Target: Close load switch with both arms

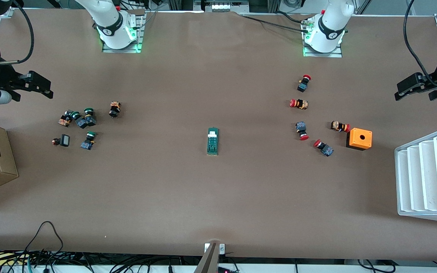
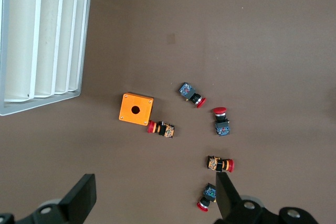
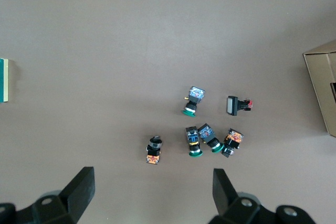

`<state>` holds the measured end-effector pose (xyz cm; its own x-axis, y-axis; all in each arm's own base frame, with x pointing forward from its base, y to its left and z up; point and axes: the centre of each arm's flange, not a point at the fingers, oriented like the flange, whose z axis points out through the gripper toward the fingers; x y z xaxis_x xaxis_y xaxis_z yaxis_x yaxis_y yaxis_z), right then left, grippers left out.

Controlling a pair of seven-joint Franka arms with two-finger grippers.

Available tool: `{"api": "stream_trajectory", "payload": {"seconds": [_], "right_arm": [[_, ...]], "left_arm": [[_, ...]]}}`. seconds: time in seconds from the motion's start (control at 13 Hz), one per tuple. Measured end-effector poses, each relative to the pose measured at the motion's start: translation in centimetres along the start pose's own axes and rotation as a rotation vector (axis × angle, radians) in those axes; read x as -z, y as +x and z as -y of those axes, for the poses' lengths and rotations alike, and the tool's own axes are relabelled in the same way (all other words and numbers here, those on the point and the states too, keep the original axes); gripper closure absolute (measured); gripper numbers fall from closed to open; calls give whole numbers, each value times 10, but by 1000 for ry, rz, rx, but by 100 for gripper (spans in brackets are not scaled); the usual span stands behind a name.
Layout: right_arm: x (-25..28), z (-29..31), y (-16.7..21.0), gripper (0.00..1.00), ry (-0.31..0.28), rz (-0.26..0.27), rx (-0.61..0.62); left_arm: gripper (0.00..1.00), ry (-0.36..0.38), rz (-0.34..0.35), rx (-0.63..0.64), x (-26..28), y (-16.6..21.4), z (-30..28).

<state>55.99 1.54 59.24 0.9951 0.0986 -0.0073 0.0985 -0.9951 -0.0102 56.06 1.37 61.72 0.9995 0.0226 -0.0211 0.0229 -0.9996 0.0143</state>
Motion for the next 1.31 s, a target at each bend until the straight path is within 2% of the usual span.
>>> {"api": "stream_trajectory", "payload": {"seconds": [0.31, 0.54, 1.0, 1.31], "right_arm": [[0, 0, 0, 0, 0, 0, 0], [0, -1, 0, 0, 0, 0, -1], [0, 0, 0, 0, 0, 0, 0], [0, 0, 0, 0, 0, -1, 0]], "left_arm": [[0, 0, -8, -5, 5, -3, -2], [0, -1, -14, -33, 3, -1, -25], [0, -15, -42, 11, -16, 3, -119], [0, -58, -75, 88, -32, -6, -216]]}}
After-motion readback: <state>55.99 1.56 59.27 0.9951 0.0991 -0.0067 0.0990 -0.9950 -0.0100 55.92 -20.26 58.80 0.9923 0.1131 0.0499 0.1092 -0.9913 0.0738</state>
